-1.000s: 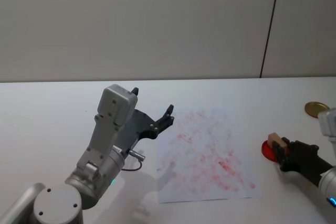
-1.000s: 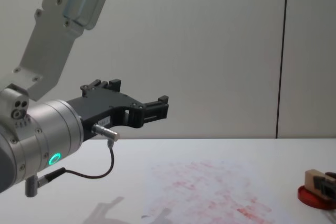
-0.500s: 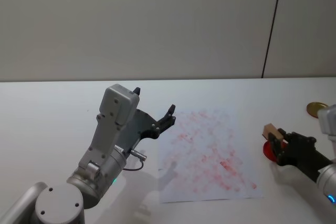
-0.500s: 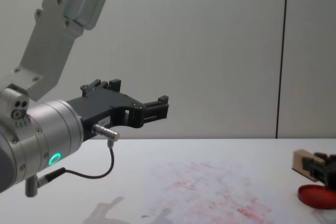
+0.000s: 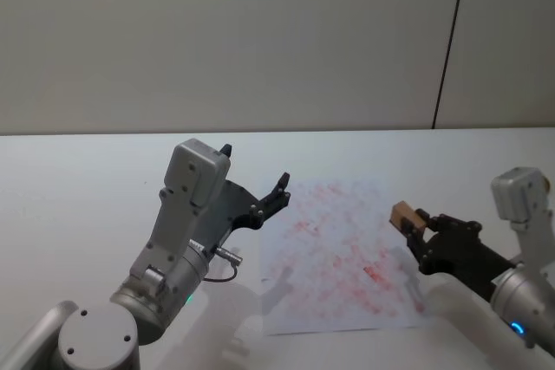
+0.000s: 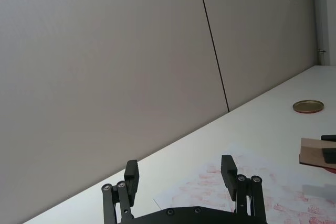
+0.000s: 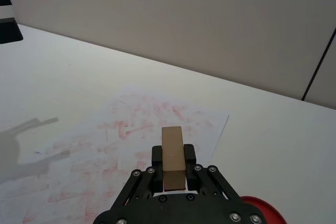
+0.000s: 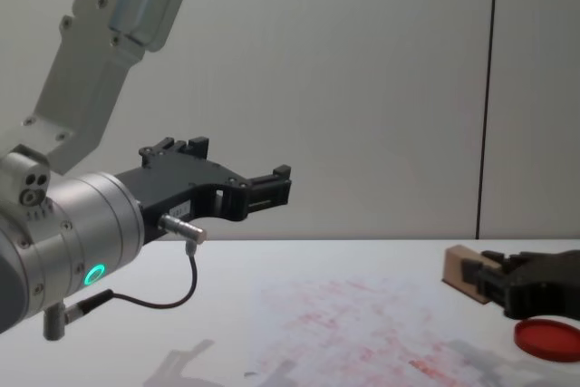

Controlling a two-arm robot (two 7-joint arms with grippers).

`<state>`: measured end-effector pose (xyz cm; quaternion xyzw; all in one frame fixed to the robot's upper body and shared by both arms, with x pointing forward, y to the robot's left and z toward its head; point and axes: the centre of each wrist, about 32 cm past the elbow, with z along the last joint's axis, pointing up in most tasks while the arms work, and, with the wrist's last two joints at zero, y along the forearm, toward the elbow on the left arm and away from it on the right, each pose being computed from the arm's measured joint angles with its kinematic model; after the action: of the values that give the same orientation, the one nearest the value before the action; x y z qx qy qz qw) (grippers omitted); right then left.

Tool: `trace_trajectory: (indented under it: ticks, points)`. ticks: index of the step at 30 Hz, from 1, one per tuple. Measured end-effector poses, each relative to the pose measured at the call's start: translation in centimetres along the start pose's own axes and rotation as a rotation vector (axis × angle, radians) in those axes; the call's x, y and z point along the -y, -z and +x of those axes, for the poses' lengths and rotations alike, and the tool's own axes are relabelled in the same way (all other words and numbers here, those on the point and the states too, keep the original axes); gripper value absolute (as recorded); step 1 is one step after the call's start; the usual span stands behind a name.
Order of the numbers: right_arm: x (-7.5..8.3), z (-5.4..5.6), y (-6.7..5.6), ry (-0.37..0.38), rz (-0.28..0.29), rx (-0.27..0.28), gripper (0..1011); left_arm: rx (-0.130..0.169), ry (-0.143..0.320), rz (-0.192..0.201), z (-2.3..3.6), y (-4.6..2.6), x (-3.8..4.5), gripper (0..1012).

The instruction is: Use the one hand to pick up the stamp and affix it onto the A4 paper.

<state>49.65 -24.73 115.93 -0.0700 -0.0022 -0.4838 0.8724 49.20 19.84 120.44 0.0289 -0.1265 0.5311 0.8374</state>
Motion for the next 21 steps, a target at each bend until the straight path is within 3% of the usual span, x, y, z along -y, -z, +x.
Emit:
trace_trajectory:
  ticks: [7,21]
  points:
    - [-0.9,-0.7,0.1,-0.021,-0.037,-0.006,218,0.0,0.0,0.0,0.0,0.0,0.0,993]
    - [-1.6,-1.2,0.9,-0.027,-0.117,-0.021,217,0.0,0.0,0.0,0.0,0.0,0.0,993]
